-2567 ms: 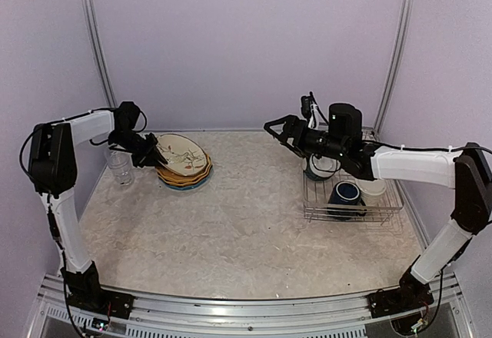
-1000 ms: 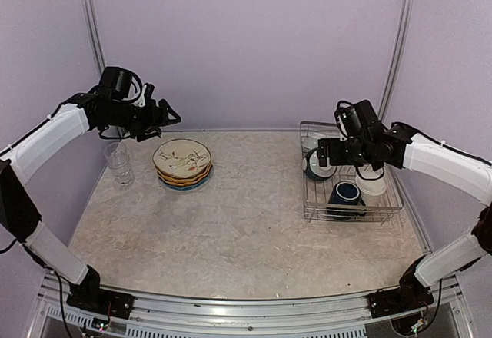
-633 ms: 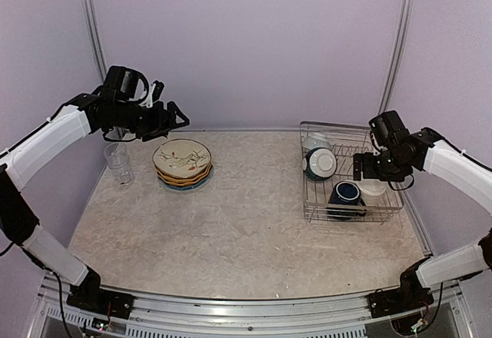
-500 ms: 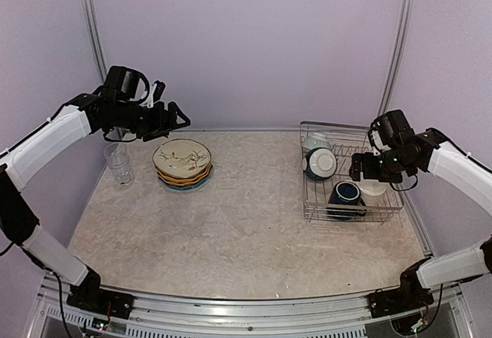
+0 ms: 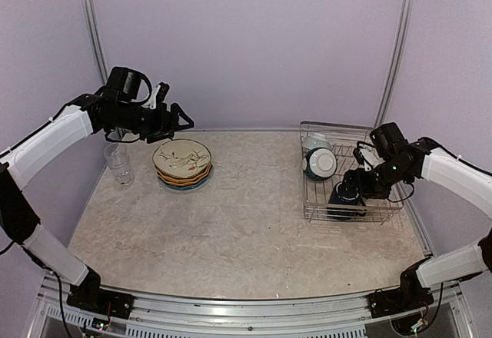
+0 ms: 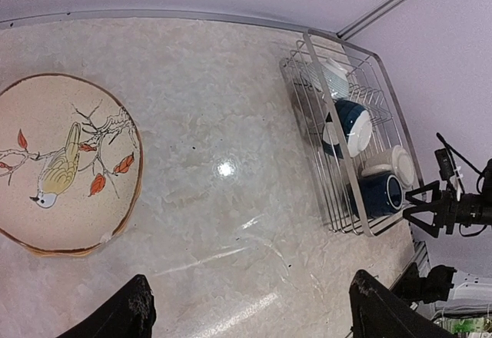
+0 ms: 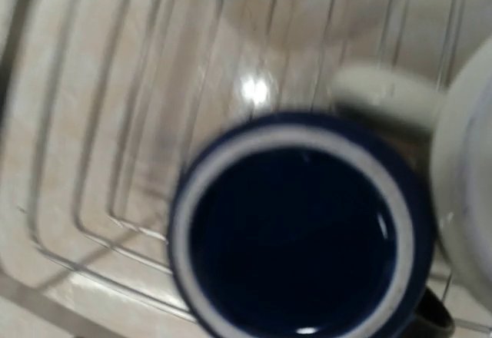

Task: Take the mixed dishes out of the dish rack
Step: Adjust the cup at the dish rack.

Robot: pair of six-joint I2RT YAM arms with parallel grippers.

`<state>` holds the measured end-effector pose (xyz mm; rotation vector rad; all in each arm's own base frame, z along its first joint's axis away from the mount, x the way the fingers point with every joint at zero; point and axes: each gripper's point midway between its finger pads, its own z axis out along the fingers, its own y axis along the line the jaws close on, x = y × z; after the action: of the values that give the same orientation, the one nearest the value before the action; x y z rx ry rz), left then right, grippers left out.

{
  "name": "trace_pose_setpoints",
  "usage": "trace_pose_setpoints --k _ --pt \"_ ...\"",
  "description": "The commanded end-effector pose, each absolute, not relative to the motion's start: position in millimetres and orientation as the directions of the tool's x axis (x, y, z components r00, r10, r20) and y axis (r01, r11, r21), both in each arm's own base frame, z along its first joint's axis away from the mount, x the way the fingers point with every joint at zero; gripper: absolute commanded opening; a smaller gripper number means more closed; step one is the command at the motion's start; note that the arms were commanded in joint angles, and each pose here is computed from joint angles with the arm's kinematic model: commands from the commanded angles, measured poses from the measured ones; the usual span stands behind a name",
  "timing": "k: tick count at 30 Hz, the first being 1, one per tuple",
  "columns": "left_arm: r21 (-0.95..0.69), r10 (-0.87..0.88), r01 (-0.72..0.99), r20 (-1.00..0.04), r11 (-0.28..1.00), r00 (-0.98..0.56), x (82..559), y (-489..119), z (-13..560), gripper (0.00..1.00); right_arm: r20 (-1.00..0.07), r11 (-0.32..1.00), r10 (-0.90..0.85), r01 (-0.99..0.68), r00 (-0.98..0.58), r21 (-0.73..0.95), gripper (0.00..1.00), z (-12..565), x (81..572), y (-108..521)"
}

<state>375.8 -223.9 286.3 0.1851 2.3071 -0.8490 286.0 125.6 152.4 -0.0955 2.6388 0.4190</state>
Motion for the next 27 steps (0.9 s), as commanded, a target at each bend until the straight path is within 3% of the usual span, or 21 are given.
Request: trace_pose_setpoints --k 1,9,19,27 --pt "-0.556 -0.069 0.373 -0.617 0.743 -0.784 373.4 -236.4 282.7 0.84 -0.384 0.962 -0.025 -0.127 -0.923 0.242 0.87 120.6 274.7 117.3" --pt "-0.561 -0.065 0.376 -0.613 0.738 -0.787 372.6 -237.9 282.3 0.83 -0.428 0.958 -0.008 -0.129 -0.904 0.255 0.99 119.9 287.7 121.2" --pt "-0.559 -0.061 0.375 -0.61 0.74 -0.79 372.6 -239.2 281.1 0.83 -0.49 0.944 0.05 -0.119 -0.87 0.308 0.87 126.3 318.7 137.7" --pt "-0.562 -0.06 0.373 -0.605 0.738 -0.794 372.1 -240.3 280.1 0.83 -0.491 0.908 0.038 -0.175 -0.87 0.38 0.87 132.8 314.3 168.2"
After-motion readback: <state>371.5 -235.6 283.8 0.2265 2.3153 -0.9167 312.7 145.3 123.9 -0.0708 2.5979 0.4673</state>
